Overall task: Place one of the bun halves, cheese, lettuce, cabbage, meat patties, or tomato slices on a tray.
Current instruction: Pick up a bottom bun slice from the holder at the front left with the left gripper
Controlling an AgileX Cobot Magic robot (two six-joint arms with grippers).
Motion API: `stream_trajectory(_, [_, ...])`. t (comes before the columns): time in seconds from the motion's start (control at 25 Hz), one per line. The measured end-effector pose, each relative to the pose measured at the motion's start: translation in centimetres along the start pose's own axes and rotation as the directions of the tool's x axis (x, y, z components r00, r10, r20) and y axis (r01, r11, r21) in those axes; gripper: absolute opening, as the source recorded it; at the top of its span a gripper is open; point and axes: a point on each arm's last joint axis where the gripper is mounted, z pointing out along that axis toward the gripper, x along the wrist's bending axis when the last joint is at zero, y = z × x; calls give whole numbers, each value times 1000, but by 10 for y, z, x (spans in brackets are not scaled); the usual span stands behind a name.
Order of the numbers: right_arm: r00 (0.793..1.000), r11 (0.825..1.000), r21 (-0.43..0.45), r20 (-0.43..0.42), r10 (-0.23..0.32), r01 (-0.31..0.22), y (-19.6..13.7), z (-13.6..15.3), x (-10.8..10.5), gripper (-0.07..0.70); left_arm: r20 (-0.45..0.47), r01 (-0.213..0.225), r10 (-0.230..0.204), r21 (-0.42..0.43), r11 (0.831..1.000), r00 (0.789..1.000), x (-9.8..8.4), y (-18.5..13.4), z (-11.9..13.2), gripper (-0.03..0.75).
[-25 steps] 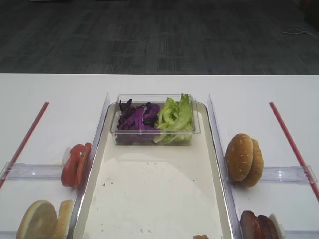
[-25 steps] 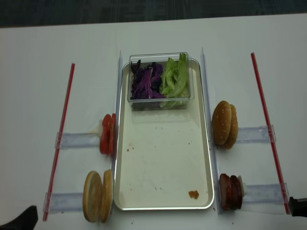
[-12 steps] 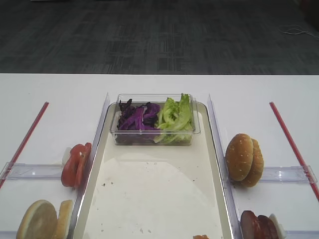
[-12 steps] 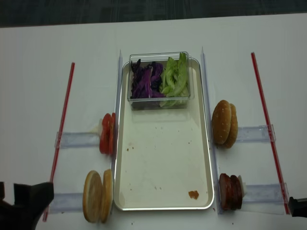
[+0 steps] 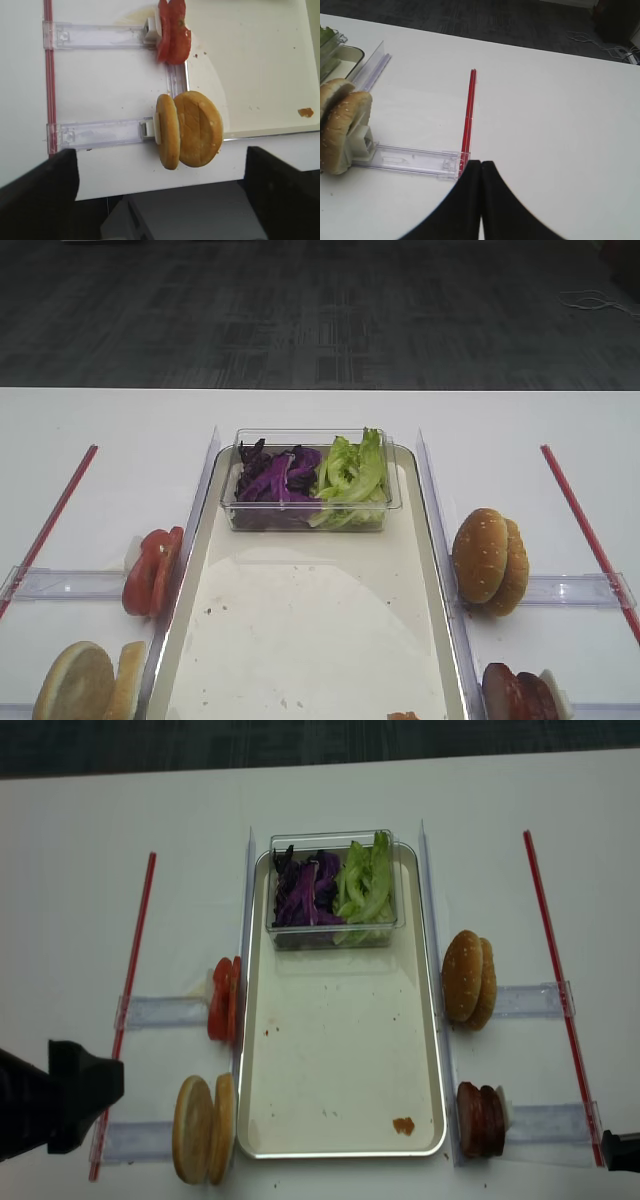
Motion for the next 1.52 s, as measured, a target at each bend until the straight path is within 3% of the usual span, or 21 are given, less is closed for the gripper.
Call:
stream_trajectory(0.36, [1000,1000,0,0,2,-2,0,0,0,133,2,-9,9,86,996,1000,0,11,16,612])
stream_trajectory(0.88, [1000,1000,0,0,2,-2,0,0,0,133,22,-120,118,252,960,993,-23,15,43,611])
stream_trajectory(1.36, [1000,1000,0,0,2,-2,0,0,0,133,38,-112,105,315,942,994,-50,17,52,610])
stream_trajectory(1.52, [1000,1000,0,0,2,-2,0,0,0,133,30,-115,111,364,924,993,-59,17,62,603])
